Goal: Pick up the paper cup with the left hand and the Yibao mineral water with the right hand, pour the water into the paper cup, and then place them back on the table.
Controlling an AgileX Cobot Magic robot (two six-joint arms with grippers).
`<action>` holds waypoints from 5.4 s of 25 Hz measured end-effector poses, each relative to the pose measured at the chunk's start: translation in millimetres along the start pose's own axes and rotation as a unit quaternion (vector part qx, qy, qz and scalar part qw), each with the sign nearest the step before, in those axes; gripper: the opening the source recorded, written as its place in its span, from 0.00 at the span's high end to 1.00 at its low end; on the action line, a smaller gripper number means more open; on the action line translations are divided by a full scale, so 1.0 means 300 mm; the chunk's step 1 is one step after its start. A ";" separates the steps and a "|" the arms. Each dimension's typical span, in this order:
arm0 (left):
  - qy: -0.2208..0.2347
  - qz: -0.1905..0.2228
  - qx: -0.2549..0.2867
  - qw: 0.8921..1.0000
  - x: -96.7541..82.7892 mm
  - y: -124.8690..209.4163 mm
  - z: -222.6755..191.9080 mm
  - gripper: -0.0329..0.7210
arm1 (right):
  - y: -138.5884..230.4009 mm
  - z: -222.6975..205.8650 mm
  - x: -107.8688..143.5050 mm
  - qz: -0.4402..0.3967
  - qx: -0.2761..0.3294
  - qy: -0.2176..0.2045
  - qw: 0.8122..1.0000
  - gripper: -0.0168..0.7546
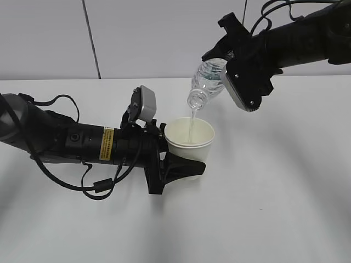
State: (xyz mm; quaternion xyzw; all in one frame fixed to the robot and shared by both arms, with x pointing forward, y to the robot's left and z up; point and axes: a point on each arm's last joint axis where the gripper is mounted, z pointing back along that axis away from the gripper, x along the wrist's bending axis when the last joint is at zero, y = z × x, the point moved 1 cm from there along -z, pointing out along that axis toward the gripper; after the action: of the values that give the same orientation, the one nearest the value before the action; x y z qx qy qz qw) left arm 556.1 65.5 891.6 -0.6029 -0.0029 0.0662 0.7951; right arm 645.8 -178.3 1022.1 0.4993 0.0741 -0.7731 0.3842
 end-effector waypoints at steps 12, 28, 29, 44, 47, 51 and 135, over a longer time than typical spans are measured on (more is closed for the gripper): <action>0.000 0.000 0.000 1.000 0.000 0.000 0.000 0.41 | 0.000 0.000 0.000 0.000 0.000 0.000 1.000 0.40; -0.001 0.002 0.001 1.000 0.000 0.001 0.000 0.41 | 0.004 0.001 -0.009 0.024 0.002 0.003 1.000 0.40; -0.001 0.002 0.001 1.000 0.000 0.001 0.000 0.41 | 0.004 0.001 -0.009 0.024 0.002 0.003 1.000 0.40; -0.002 0.002 0.003 1.000 0.001 0.002 0.000 0.41 | 0.004 0.001 -0.009 0.025 0.001 0.004 1.000 0.40; -0.002 0.002 0.003 1.000 0.001 0.002 0.000 0.41 | 0.004 0.001 -0.009 0.025 0.001 0.004 1.000 0.40; -0.002 0.002 0.003 1.000 0.001 0.002 0.000 0.41 | 0.004 0.001 -0.009 0.026 0.001 0.004 1.000 0.40; -0.060 0.016 -0.001 0.998 0.095 0.025 0.106 0.41 | 0.008 0.001 -0.008 -0.534 0.005 0.006 0.846 0.40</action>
State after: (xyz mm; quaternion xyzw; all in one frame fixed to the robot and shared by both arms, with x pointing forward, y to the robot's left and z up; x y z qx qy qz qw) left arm 580.8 100.9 890.8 -0.5984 -0.0411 0.1147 0.7919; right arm 647.6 -178.9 1024.9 0.3888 0.3278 -0.8563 -0.0905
